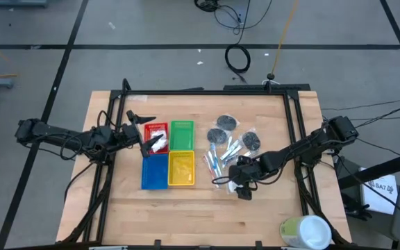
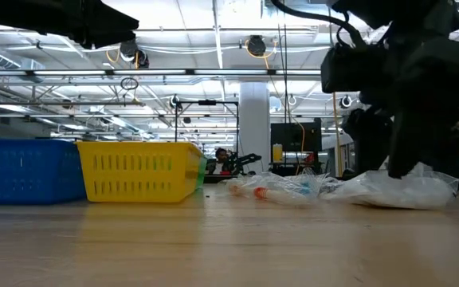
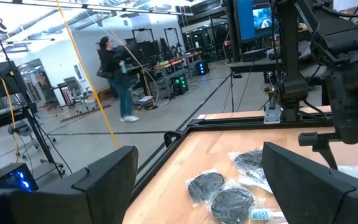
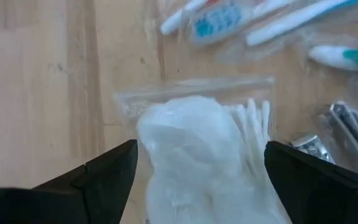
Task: Pick & Place Travel size toiletries
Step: Put the white cotton pack into the red bin
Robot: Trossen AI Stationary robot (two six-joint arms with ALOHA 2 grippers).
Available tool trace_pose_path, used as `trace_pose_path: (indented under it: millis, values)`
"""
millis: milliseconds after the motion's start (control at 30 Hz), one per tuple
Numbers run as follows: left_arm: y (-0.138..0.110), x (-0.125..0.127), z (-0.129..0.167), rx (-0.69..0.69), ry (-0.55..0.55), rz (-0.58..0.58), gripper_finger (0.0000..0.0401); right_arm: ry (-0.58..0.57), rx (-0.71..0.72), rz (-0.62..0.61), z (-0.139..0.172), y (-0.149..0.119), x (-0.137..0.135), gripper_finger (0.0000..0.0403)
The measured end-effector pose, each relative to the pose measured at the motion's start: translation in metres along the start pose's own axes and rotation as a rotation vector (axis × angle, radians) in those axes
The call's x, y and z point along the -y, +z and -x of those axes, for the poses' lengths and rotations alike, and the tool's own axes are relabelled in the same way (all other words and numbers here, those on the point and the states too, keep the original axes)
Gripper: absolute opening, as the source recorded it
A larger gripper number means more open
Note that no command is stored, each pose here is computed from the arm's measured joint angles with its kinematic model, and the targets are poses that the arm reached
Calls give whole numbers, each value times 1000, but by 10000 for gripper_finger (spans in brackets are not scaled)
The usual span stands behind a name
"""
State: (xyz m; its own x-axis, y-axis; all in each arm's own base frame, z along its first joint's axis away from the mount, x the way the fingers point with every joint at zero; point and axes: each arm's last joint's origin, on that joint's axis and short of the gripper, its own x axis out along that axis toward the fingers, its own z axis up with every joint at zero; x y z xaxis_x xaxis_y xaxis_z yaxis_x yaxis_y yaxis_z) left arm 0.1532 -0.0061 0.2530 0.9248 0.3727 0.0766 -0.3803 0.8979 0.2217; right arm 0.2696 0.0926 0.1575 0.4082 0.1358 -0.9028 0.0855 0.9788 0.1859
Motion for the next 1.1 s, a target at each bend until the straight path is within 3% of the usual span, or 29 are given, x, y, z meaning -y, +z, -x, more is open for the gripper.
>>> trace_pose_path:
  millis: [167, 300, 867, 1100]
  values:
    - [0, 0, 0, -1, 0, 0, 332, -35, -25, -14, 1, -4, 1, 330]
    - [0, 0, 0, -1, 0, 0, 329, -51, -51, -13, 1, -6, 2, 304]
    - [0, 0, 0, -1, 0, 1, 319, -46, -56, 2, 2, -7, 3, 88]
    - [0, 0, 0, -1, 0, 15, 326, 48, 2, -12, 23, 3, -1, 25]
